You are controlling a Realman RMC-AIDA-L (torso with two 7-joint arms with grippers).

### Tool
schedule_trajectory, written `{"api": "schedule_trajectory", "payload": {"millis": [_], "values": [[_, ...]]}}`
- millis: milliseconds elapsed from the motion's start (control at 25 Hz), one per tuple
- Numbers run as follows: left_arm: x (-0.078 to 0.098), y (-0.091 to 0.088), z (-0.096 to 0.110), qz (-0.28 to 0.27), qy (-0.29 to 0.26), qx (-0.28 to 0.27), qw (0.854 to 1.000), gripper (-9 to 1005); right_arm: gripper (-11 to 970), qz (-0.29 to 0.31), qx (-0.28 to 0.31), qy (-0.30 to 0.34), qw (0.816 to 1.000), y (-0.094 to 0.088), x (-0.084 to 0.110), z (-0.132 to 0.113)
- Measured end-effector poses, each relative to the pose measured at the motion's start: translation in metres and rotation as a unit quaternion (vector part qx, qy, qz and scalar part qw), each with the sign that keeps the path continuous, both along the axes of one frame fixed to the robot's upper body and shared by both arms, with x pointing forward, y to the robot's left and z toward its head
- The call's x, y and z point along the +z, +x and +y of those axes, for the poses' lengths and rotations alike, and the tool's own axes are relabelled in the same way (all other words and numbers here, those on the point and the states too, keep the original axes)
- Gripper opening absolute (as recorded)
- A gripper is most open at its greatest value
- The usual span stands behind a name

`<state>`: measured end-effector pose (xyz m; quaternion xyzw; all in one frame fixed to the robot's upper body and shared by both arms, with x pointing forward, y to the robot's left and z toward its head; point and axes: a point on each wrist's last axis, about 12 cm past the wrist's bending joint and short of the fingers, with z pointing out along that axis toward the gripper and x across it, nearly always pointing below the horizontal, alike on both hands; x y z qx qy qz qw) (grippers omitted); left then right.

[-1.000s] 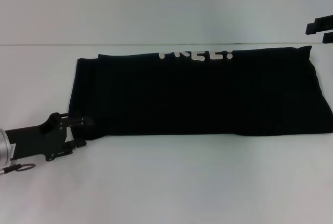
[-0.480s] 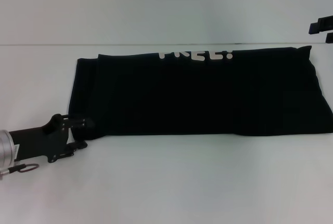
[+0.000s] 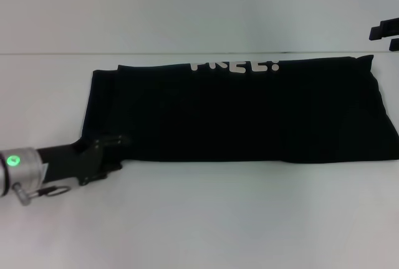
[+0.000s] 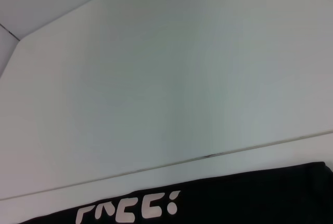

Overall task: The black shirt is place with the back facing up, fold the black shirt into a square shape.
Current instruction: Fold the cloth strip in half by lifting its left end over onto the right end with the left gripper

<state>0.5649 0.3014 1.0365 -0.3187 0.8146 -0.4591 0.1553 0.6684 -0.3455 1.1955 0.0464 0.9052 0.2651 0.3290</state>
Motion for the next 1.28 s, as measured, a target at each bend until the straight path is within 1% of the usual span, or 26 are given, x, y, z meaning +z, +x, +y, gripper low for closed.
{"api": "schedule_trajectory", "payload": {"millis": [80, 280, 360, 520, 680, 880, 1280], "values": [[0.005, 0.012, -0.012, -0.010, 0.002, -0.011, 1.000, 635, 614, 0.000, 0.001, 0.000, 1.000, 0.000, 0.000, 0.001], [0.018, 0.030, -0.033, -0.041, 0.008, -0.034, 0.999, 634, 614, -0.004, 0.003, 0.000, 1.000, 0.002, 0.002, 0.002], [0.021, 0.034, -0.036, -0.053, 0.009, -0.034, 0.998, 633, 614, -0.005, 0.003, 0.000, 1.000, 0.002, 0.003, 0.003], [0.019, 0.032, -0.032, -0.051, 0.009, -0.025, 0.998, 632, 614, -0.005, 0.005, 0.001, 1.000, 0.002, 0.003, 0.004], [0.014, 0.025, -0.022, -0.044, 0.008, -0.013, 0.999, 631, 614, -0.005, 0.004, 0.002, 1.000, 0.001, 0.003, 0.003], [0.013, 0.021, -0.009, -0.044, 0.014, 0.001, 0.999, 629, 615, -0.004, 0.004, 0.005, 1.000, 0.001, 0.003, 0.003], [0.012, 0.023, -0.009, -0.044, 0.033, -0.005, 0.999, 627, 615, -0.007, 0.004, 0.013, 1.000, 0.001, 0.005, 0.003]]}}
